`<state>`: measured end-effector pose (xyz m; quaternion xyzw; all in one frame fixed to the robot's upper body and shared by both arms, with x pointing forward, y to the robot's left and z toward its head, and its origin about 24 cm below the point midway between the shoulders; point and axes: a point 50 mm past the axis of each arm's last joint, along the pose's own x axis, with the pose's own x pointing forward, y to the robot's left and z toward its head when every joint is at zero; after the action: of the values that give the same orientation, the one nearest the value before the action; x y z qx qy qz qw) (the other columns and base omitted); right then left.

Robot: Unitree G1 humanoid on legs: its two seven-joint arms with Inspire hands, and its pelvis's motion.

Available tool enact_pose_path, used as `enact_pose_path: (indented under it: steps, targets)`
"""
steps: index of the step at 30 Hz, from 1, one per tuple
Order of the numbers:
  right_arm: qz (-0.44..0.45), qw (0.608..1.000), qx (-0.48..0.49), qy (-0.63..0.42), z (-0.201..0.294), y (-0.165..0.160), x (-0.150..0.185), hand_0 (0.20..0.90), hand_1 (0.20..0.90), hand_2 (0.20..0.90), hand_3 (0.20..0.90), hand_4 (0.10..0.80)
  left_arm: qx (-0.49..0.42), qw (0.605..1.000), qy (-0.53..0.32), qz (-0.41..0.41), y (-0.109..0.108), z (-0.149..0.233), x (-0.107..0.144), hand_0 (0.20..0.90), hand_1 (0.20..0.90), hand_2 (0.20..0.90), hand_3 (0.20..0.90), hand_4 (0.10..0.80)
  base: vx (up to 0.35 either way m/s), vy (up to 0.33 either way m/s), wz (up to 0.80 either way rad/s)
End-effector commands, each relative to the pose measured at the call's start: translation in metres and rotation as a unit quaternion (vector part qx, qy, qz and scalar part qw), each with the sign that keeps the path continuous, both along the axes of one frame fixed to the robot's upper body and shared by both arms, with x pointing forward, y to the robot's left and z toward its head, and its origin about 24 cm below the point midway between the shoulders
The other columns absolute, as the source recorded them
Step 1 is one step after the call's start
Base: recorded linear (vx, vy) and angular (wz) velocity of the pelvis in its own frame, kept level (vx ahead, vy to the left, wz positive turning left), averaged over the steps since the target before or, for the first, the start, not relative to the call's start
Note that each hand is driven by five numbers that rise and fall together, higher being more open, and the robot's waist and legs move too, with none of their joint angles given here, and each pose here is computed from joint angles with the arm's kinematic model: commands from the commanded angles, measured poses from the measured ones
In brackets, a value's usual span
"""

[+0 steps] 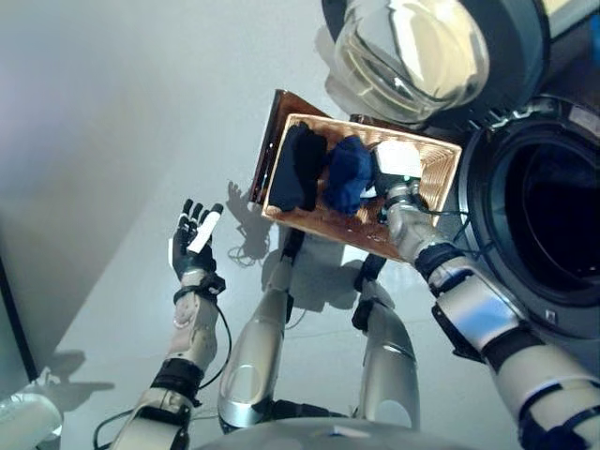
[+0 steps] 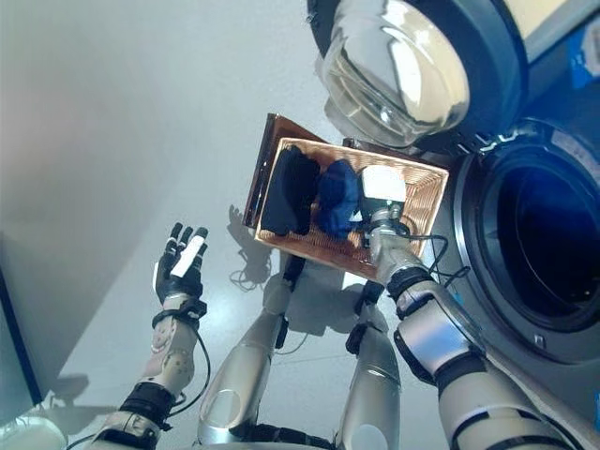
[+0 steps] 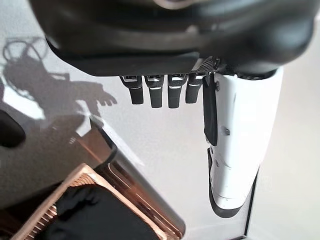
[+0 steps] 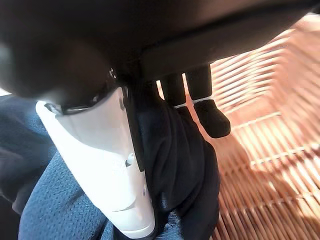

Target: Pick up the clothes and place them into the washing machine

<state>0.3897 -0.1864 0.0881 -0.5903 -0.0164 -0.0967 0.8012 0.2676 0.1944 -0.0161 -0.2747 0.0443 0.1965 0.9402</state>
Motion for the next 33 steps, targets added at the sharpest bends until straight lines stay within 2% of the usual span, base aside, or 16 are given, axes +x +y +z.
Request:
enact_pose_path:
  steps: [1, 11, 18, 19, 23, 24, 26, 27, 33]
  targets:
    - [0.021, 0.991, 0.079, -0.105, 0.036, 0.005, 0.005, 0.2, 0.2, 0.2, 0.2, 0.3, 0.01, 0.998, -0.034, 0.056, 0.023, 0.008, -0.006, 0.9, 0.9, 0.9, 0.9, 0.8, 0.021, 0.012, -0.16]
    - [0.033, 0.95, 0.267, -0.157, 0.018, 0.002, -0.028, 0.2, 0.2, 0.2, 0.2, 0.3, 0.007, 0.997, -0.007, 0.083, 0.032, -0.005, -0.022, 0.9, 0.9, 0.9, 0.9, 0.8, 0.051, 0.013, -0.16]
    - [-0.01, 0.942, 0.286, -0.177, 0.001, -0.026, -0.054, 0.2, 0.2, 0.2, 0.2, 0.3, 0.013, 0.996, 0.005, 0.093, 0.036, -0.01, -0.027, 0.9, 0.9, 0.9, 0.9, 0.8, 0.035, 0.007, -0.09]
    - [-0.05, 0.937, 0.292, -0.186, -0.006, -0.042, -0.062, 0.2, 0.2, 0.2, 0.2, 0.3, 0.017, 0.995, 0.011, 0.096, 0.038, -0.012, -0.029, 0.9, 0.9, 0.9, 0.9, 0.8, 0.0, 0.0, 0.0]
    - [-0.099, 0.935, 0.288, -0.184, -0.017, -0.062, -0.071, 0.2, 0.2, 0.2, 0.2, 0.3, 0.024, 0.994, 0.023, 0.103, 0.043, -0.015, -0.032, 0.9, 0.9, 0.9, 0.9, 0.8, 0.004, -0.017, -0.04]
    - [-0.14, 0.927, 0.295, -0.185, -0.022, -0.076, -0.074, 0.2, 0.2, 0.2, 0.2, 0.3, 0.025, 0.993, 0.031, 0.111, 0.047, -0.018, -0.034, 0.9, 0.9, 0.9, 0.9, 0.8, 0.003, -0.029, -0.06]
    - [-0.155, 0.923, 0.296, -0.19, -0.022, -0.082, -0.074, 0.2, 0.2, 0.2, 0.2, 0.3, 0.027, 0.993, 0.028, 0.114, 0.049, -0.017, -0.034, 0.9, 0.9, 0.9, 0.9, 0.8, 0.001, -0.03, -0.06]
    - [-0.193, 0.915, 0.293, -0.197, -0.024, -0.095, -0.077, 0.2, 0.2, 0.2, 0.2, 0.3, 0.031, 0.992, 0.028, 0.119, 0.053, -0.016, -0.035, 0.9, 0.9, 0.9, 0.9, 0.8, 0.0, 0.0, 0.0]
    - [-0.257, 0.885, 0.316, -0.225, -0.018, -0.118, -0.076, 0.2, 0.2, 0.2, 0.2, 0.3, 0.034, 0.993, 0.019, 0.108, 0.051, -0.014, -0.036, 0.9, 0.9, 0.9, 0.9, 0.8, 0.0, -0.005, 0.0]
